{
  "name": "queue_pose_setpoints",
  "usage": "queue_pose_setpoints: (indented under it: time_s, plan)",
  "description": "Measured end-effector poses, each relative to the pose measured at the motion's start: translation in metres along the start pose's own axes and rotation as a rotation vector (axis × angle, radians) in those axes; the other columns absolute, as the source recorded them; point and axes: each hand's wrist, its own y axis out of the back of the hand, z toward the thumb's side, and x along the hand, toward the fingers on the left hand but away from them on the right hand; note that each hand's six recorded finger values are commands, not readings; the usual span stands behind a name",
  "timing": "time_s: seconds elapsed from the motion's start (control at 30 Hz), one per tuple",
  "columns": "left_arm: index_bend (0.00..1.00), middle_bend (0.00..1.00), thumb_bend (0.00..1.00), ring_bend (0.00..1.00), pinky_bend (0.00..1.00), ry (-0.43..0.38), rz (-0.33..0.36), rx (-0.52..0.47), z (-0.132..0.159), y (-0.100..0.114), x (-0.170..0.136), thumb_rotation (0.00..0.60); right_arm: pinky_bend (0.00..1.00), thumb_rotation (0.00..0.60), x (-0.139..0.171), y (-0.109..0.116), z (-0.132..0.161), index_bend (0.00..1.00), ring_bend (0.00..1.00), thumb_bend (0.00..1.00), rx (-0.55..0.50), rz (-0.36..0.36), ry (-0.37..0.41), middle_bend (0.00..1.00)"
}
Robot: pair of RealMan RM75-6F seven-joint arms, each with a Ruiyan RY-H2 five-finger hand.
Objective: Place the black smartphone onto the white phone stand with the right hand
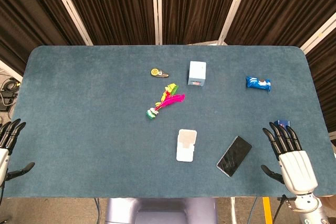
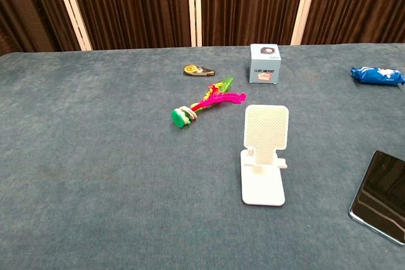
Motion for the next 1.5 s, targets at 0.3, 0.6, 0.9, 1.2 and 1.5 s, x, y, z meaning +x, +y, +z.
queue_pose_setpoints:
  time_s: [0.3, 0.6, 0.9, 1.2, 1.5]
  plan:
    - [0.0, 0.0, 0.0, 0.0, 0.0, 0.0, 0.001, 0.001, 0.0, 0.0, 0.0, 0.6, 0.0, 0.6, 0.0, -0.004, 0.0, 0.0, 0.0, 0.0, 0.006, 0.023, 0.004, 0.0]
    - [0.0, 0.0, 0.0, 0.0, 0.0, 0.005, -0.004, 0.008, 0.001, -0.002, 0.004, 0.6, 0.0, 0.6, -0.01, -0.037, -0.004, 0.0, 0.0, 0.0, 0.034, 0.224, 0.168, 0.0]
    - [0.0, 0.0, 0.0, 0.0, 0.0, 0.038, -0.039, 0.039, -0.002, -0.015, 0.017, 0.6, 0.0, 0.6, -0.032, -0.087, -0.024, 0.04, 0.0, 0.0, 0.3, 0.398, 0.502, 0.01]
    - [0.0, 0.0, 0.0, 0.0, 0.0, 0.053, -0.055, 0.056, -0.004, -0.022, 0.022, 0.6, 0.0, 0.6, -0.048, -0.124, -0.006, 0.08, 0.0, 0.0, 0.425, 0.449, 0.721, 0.04]
    - [0.0, 0.0, 0.0, 0.0, 0.0, 0.057, -0.066, 0.067, -0.004, -0.027, 0.023, 0.6, 0.0, 0.6, -0.055, -0.138, 0.008, 0.08, 0.0, 0.0, 0.522, 0.466, 0.819, 0.04]
